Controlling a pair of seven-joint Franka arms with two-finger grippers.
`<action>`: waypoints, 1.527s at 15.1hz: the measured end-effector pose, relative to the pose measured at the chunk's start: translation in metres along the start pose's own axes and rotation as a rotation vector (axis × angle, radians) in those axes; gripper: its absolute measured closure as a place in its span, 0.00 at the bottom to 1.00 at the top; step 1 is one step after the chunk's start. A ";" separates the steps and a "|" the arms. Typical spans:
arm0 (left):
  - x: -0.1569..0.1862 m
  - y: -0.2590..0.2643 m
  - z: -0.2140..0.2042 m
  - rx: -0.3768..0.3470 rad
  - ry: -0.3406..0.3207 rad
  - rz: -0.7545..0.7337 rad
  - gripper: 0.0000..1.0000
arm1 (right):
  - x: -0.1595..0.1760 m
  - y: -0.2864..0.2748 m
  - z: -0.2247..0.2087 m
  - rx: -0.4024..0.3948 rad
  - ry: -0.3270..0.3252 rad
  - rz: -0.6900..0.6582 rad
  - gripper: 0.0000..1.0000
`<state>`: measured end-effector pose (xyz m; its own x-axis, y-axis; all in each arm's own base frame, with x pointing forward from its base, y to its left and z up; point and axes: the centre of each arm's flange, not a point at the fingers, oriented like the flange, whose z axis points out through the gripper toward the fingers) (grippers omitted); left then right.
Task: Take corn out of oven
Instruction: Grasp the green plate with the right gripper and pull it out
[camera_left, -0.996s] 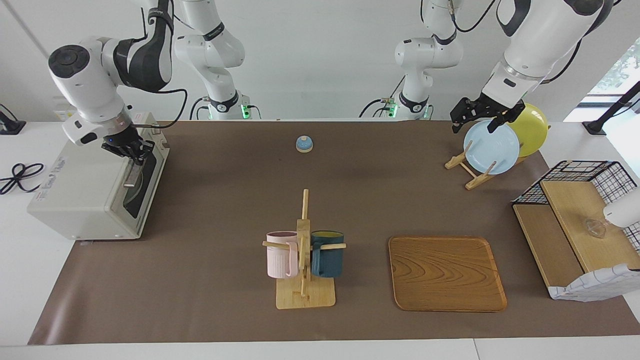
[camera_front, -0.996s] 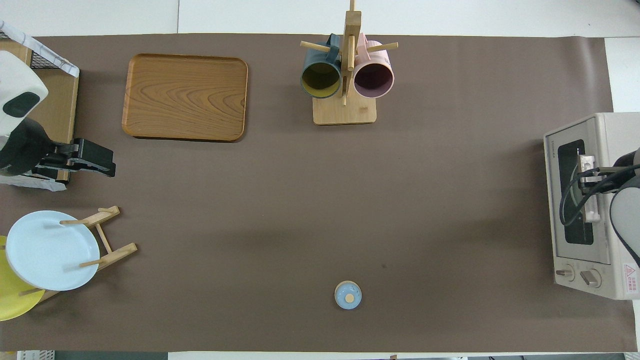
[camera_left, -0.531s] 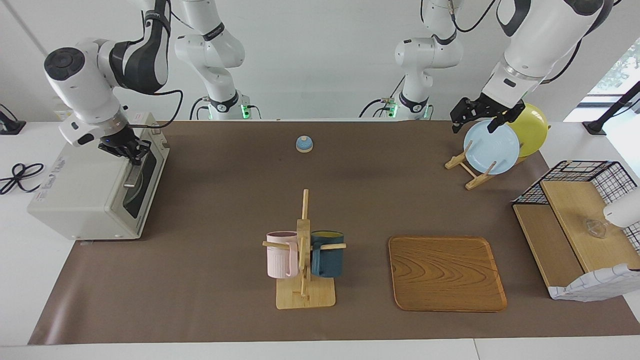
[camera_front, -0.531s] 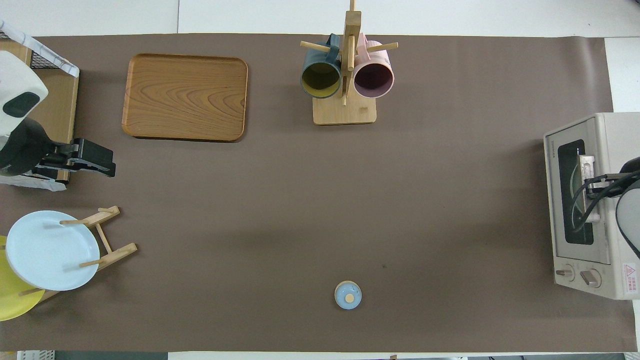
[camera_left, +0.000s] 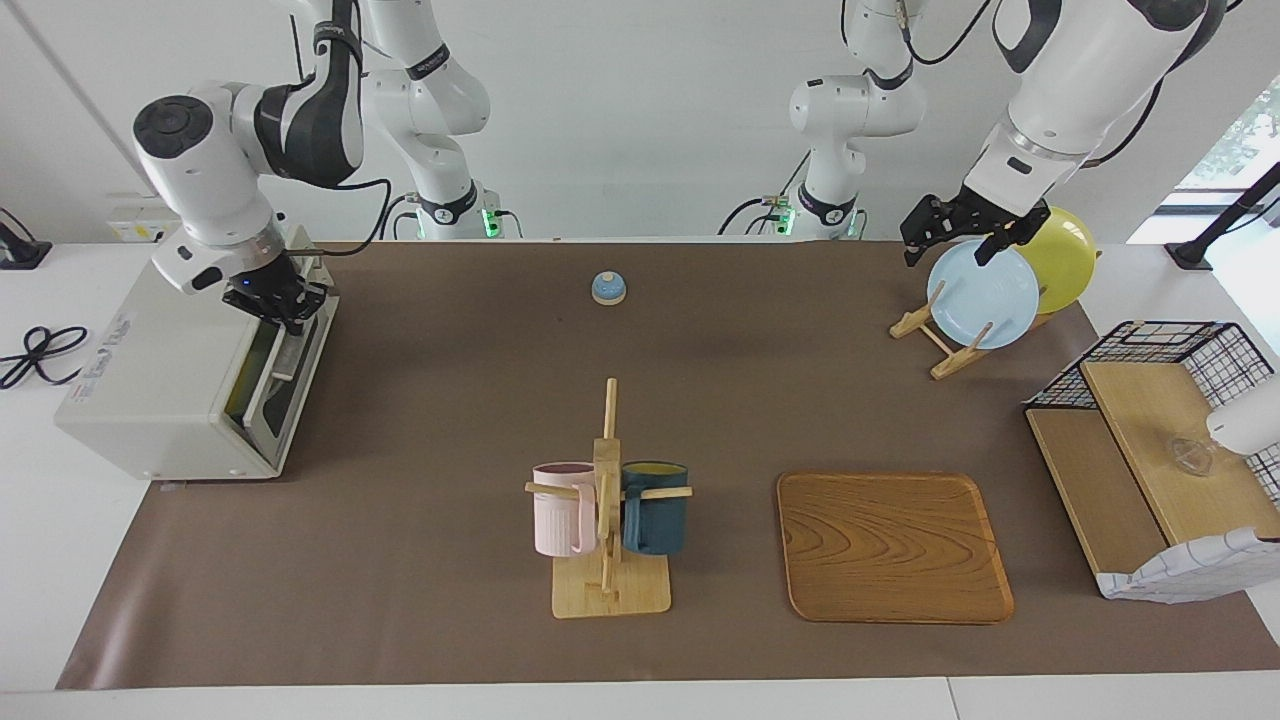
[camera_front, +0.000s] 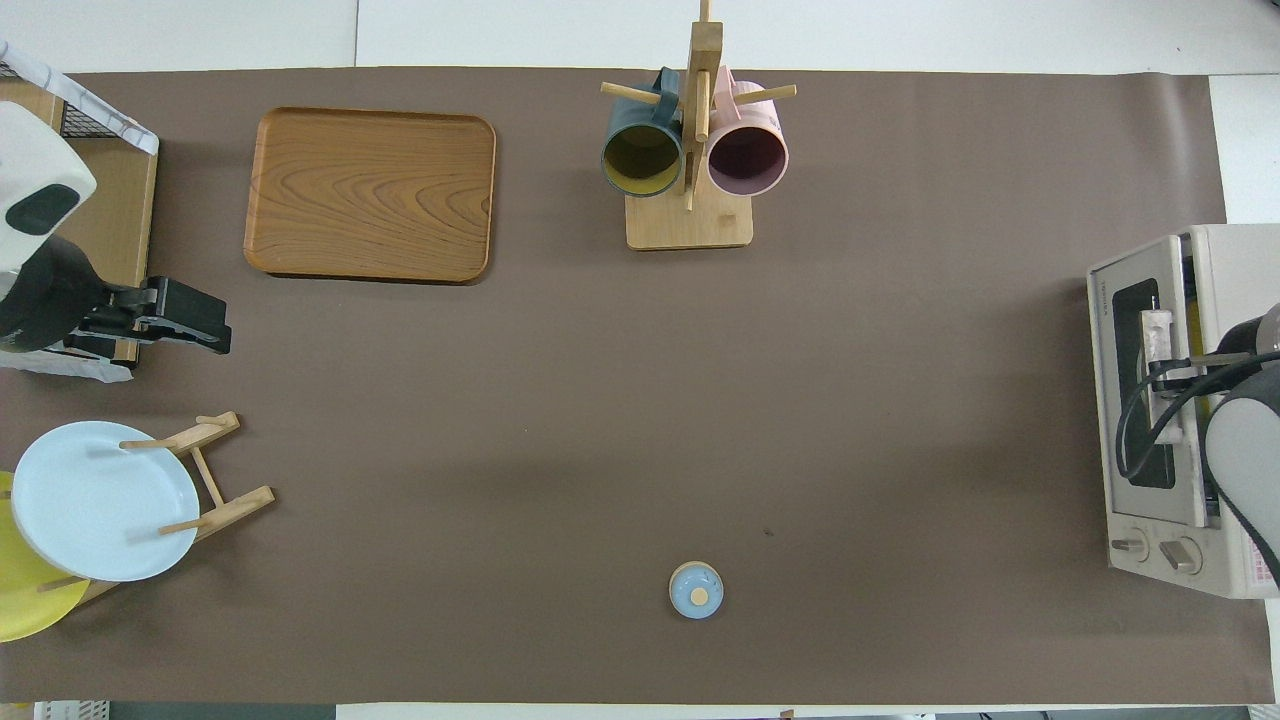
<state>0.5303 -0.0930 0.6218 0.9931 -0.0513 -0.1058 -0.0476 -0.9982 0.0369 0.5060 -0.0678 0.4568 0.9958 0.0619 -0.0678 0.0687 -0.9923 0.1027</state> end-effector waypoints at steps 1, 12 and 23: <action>0.000 0.000 0.000 0.000 0.000 0.000 0.00 | 0.002 -0.011 0.005 0.010 0.001 -0.014 0.99; 0.000 0.000 0.000 0.000 0.000 -0.001 0.00 | 0.039 -0.088 0.110 0.056 0.054 -0.101 0.99; 0.000 0.000 0.000 0.000 0.000 -0.001 0.00 | 0.067 -0.112 0.104 0.091 0.032 -0.042 0.99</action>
<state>0.5304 -0.0925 0.6218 0.9931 -0.0503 -0.1057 -0.0467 -0.9982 0.0369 0.5587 0.0367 0.3372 0.9937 0.1053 -0.0381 0.1058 -0.9943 0.0101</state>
